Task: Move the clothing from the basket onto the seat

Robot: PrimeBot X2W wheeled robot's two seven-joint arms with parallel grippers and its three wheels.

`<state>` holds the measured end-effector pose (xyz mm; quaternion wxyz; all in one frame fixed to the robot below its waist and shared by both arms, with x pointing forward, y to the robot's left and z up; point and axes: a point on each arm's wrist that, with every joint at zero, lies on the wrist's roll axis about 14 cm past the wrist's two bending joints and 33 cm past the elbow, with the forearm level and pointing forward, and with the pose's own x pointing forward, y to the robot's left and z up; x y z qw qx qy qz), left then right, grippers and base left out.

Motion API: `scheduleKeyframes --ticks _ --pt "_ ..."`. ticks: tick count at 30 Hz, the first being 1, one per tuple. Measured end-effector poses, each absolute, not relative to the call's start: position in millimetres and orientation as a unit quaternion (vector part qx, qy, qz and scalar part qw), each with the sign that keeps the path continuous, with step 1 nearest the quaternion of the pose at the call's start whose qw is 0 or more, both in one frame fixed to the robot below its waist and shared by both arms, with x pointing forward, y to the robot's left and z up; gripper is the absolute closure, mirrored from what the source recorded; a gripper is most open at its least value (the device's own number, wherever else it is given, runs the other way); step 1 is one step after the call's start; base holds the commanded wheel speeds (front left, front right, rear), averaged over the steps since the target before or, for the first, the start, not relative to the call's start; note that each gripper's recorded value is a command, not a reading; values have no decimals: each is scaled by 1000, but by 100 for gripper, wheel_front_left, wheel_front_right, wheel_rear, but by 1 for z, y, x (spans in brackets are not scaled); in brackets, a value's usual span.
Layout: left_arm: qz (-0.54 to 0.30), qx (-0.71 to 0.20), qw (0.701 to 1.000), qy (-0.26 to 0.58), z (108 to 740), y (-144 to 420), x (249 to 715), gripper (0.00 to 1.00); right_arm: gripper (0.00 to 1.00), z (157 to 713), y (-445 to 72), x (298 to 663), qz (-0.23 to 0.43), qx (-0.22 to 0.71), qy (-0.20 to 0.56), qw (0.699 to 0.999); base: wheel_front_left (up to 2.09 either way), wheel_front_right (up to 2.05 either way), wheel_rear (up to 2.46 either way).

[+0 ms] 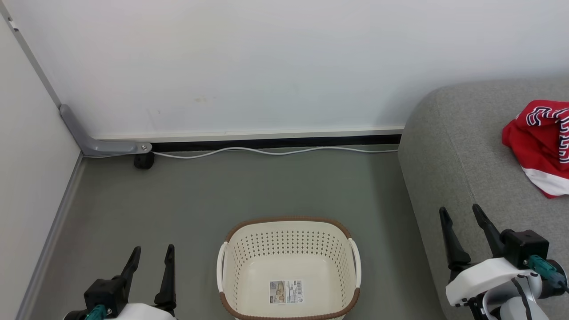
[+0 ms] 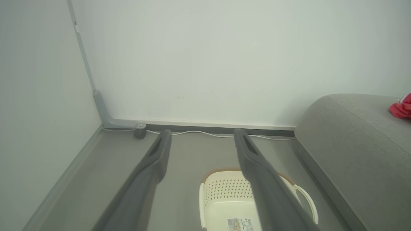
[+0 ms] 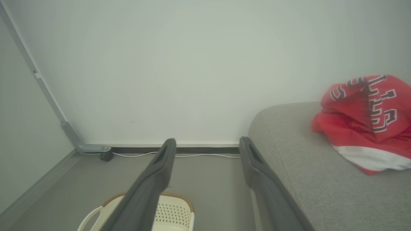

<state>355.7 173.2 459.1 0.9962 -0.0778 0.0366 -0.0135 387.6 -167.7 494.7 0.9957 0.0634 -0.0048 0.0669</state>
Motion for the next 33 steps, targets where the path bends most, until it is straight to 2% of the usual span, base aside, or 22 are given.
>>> scheduleKeyframes --ticks 18,19,26,33 --pt "-27 -80 996 42 456 166 355 0 0 493 -165 388 65 71 -2 995 0 0 0" --pt "-28 -80 995 44 455 165 355 100 100 493 -165 388 65 71 -2 995 0 0 0" --pt "-18 -96 990 104 419 162 333 100 100 449 -160 363 56 91 66 992 0 0 0" --pt "-4 -134 985 109 419 165 334 100 100 451 -165 365 42 128 66 989 0 0 0"
